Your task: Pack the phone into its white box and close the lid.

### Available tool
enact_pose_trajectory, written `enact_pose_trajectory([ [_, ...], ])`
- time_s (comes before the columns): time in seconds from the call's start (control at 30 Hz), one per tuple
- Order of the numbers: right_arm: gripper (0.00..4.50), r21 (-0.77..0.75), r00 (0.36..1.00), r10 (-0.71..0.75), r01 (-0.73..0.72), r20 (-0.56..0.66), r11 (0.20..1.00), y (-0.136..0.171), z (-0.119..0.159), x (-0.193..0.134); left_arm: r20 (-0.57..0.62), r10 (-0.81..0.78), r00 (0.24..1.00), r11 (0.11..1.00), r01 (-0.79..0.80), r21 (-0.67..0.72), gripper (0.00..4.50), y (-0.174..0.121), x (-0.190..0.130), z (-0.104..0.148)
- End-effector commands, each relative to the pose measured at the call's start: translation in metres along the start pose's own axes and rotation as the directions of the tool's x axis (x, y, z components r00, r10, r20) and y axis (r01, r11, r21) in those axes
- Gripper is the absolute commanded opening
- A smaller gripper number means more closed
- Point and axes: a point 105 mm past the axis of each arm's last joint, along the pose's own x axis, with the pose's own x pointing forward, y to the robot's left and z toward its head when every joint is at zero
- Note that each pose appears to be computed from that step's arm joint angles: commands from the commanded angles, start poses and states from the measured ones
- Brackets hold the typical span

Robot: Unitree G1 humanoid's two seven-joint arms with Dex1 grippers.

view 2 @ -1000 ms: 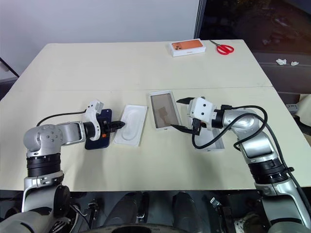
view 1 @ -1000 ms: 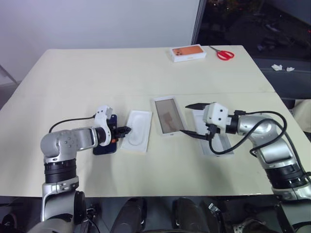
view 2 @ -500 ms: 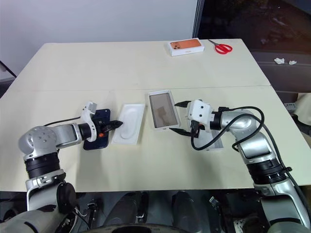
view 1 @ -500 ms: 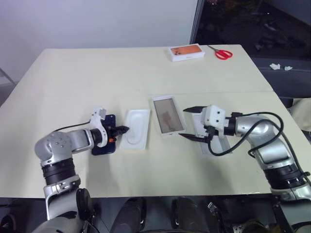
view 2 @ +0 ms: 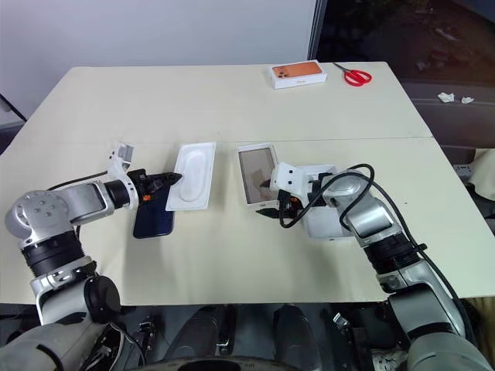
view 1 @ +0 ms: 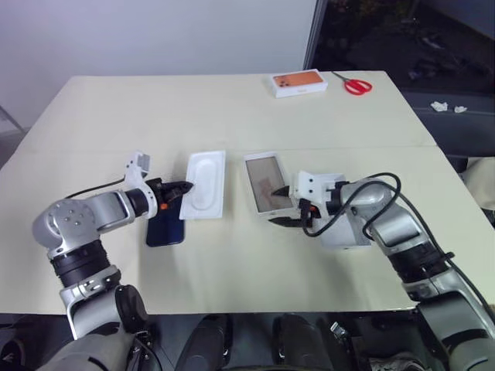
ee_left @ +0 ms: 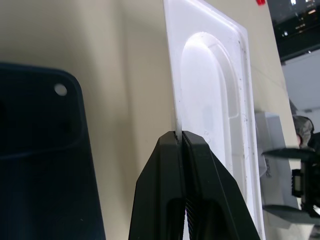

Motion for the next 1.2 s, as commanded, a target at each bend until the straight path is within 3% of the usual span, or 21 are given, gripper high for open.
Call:
enact_pose_trajectory([
  [0.03,1.79,-0.042,1.0,0.019,-0.02,-0.018,0.999,-0.002,0.0,0.002,0.053,-0.013,0.999,0.999,0.011,0.034,0.0,-0.007,-0.007,0.01],
  [0.13,0.11,-0.033,0.999,0.029,-0.031,-0.042,0.999,-0.001,-0.006,0.004,0.059,-0.014,0.998,0.999,0.013,0.032,0.0,-0.008,-0.007,0.01],
  [0.3,0.11,-0.057,0.998,0.034,-0.037,-0.049,0.998,-0.001,-0.007,0.009,0.073,-0.013,0.997,0.999,0.01,0.034,0.0,-0.01,-0.005,0.011],
  [0.53,0.11,-0.078,0.992,0.085,-0.078,0.09,0.994,0.017,0.034,0.021,0.13,-0.041,0.991,0.998,0.035,0.051,0.0,-0.025,0.002,0.021],
  [0.73,0.11,-0.037,0.989,0.089,-0.085,0.115,0.996,0.031,0.042,0.031,0.127,-0.062,0.99,0.997,0.056,0.051,0.0,-0.035,0.009,0.021],
  [0.83,0.95,-0.002,0.986,0.101,-0.102,0.132,0.995,0.037,0.044,0.035,0.122,-0.079,0.989,0.996,0.074,0.046,0.0,-0.041,0.014,0.019],
  [1.03,3.85,-0.033,0.992,0.035,-0.031,0.12,0.999,0.025,0.048,0.028,0.1,-0.091,0.991,0.995,0.087,0.045,0.0,-0.047,0.023,0.011],
  [1.2,3.85,-0.016,0.995,0.041,-0.04,0.092,0.999,0.017,0.041,-0.012,0.076,-0.089,0.993,0.996,0.087,0.034,0.0,-0.053,0.034,-0.004],
])
